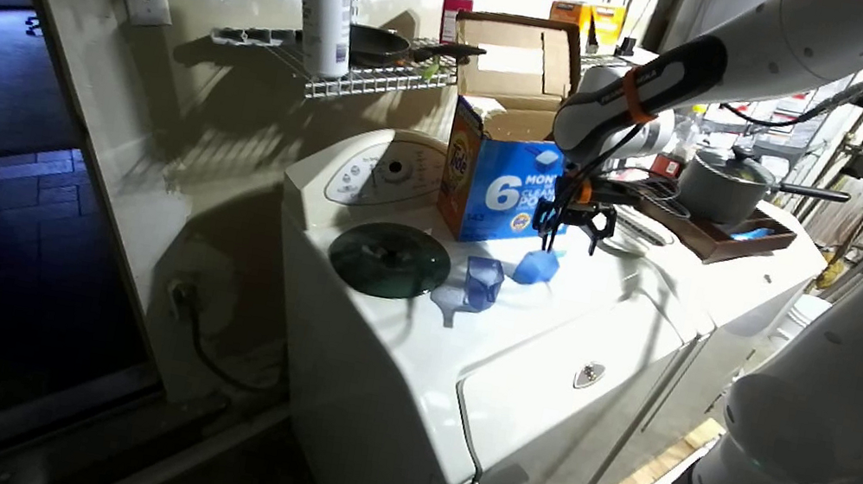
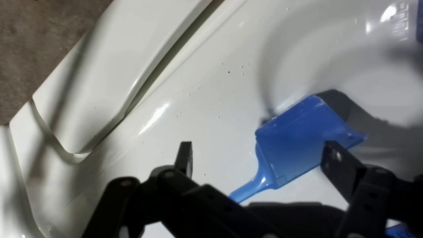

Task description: Put the purple and blue cup in an upright position

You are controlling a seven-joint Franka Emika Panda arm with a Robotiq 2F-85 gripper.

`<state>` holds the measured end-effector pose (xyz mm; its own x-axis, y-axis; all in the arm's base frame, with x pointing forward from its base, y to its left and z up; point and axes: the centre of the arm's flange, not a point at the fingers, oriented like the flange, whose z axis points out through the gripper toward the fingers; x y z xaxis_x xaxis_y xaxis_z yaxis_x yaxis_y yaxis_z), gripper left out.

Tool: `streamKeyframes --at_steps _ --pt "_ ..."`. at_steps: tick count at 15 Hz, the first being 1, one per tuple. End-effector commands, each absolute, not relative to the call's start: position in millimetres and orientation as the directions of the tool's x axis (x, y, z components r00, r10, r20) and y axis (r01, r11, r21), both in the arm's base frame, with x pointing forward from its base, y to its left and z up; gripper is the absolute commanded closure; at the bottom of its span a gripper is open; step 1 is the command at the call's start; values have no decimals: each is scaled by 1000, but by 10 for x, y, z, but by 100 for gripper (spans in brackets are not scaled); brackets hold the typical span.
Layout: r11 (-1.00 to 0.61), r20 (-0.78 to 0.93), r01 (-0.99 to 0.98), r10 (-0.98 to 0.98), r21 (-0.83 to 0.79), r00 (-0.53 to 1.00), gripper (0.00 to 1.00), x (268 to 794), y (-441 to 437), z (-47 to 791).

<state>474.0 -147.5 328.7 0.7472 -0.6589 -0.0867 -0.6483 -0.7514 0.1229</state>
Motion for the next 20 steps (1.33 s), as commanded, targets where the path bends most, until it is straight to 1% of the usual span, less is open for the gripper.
streamKeyframes --at_steps 1,8,13,14,15,17,18,20 --pt "-742 -49 -654 -666 143 745 0 4934 -1449 3233" --pt "-738 -58 -660 -672 140 739 1 5043 -1414 3142" --pt "-730 -71 -668 -681 144 729 7 5068 -1436 3075" --pt "-729 -73 -669 -682 145 727 11 5071 -1440 3065" --pt "-728 -74 -670 -683 145 726 18 5073 -1440 3057" --pt "-726 -72 -672 -685 146 725 37 5080 -1446 3056" --pt "-726 -71 -672 -685 148 725 43 5078 -1446 3055" --pt "-724 -70 -674 -687 149 723 59 5073 -1441 3060"
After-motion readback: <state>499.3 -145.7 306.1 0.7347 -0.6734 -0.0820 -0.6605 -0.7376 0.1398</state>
